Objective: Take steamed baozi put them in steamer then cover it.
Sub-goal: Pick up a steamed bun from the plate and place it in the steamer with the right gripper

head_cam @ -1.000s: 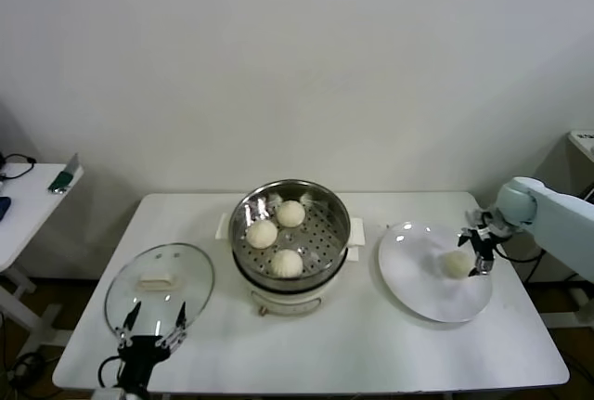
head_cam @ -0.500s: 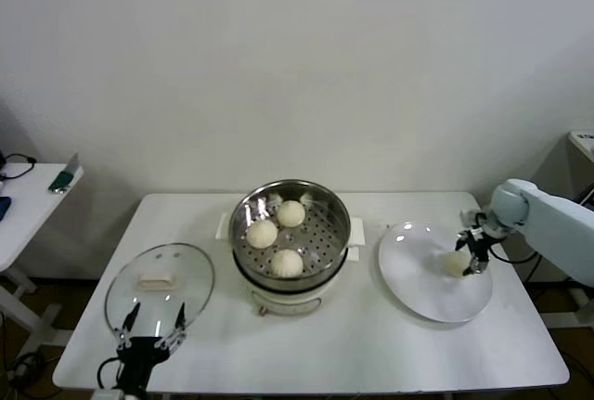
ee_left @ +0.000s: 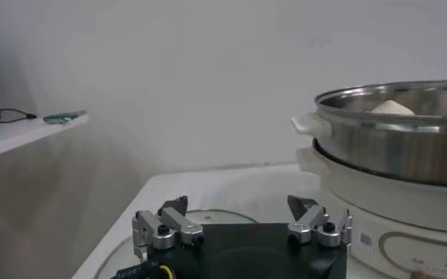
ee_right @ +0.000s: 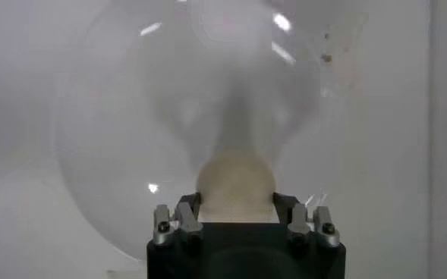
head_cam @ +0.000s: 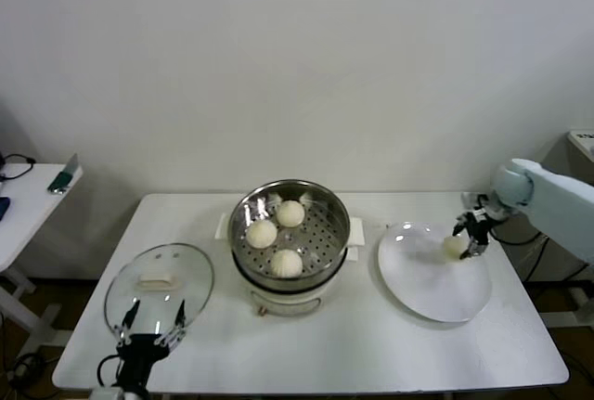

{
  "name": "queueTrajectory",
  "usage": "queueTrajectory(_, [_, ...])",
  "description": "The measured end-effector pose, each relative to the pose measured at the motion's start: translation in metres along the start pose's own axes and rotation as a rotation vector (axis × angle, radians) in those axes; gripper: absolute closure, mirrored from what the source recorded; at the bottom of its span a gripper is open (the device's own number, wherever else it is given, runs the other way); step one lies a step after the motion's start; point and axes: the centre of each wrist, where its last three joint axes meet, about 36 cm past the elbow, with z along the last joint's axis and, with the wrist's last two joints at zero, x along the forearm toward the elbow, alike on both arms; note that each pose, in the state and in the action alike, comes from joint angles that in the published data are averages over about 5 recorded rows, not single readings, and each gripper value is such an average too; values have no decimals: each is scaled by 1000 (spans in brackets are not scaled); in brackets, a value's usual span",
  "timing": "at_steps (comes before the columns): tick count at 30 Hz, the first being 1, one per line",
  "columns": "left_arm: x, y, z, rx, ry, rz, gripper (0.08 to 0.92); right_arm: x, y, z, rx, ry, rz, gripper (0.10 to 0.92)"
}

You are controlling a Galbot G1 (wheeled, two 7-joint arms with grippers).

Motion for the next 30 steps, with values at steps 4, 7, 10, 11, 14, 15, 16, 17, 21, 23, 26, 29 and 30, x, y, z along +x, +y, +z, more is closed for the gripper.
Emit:
queueTrajectory(4, [-1, 0, -3, -3, -3, 4, 177, 50, -19, -34, 53, -35, 23, 369])
queueTrajectory(7, [-2, 1, -4, -5, -5, 7, 177, 90, -29, -64, 92, -64, 47, 369])
queueTrajectory(10, [-3, 1, -5, -5, -8, 10, 177, 127, -35, -101, 131, -101, 67, 369])
queueTrajectory(11, [-4, 2, -6, -4, -10, 11, 177, 136, -36, -114, 143, -114, 71, 369])
queueTrajectory(14, [-5, 3, -7, -3, -14, 12, 177, 158, -36, -154, 175, -153, 76, 367])
queueTrajectory(15, [-5, 3, -7, -2, -15, 11, 177, 163, -35, -167, 184, -165, 77, 367])
queueTrajectory(16, [-5, 4, -8, -2, -15, 11, 177, 167, -35, -180, 192, -176, 78, 367])
queueTrajectory(17, [-5, 4, -8, -1, -16, 11, 177, 170, -35, -192, 200, -185, 78, 368])
queueTrajectory(21, [-5, 6, -8, 1, -17, 9, 177, 171, -33, -240, 231, -211, 72, 369])
queueTrajectory(23, [-5, 7, -8, 2, -17, 7, 177, 166, -31, -261, 246, -220, 66, 369])
queueTrajectory(26, [-5, 9, -8, 3, -16, 5, 177, 150, -27, -289, 265, -225, 49, 369])
queueTrajectory(29, [-5, 10, -8, 2, -15, 3, 177, 130, -22, -308, 277, -223, 31, 369])
queueTrajectory(30, [-5, 10, -8, 2, -15, 3, 177, 123, -20, -312, 279, -221, 25, 369])
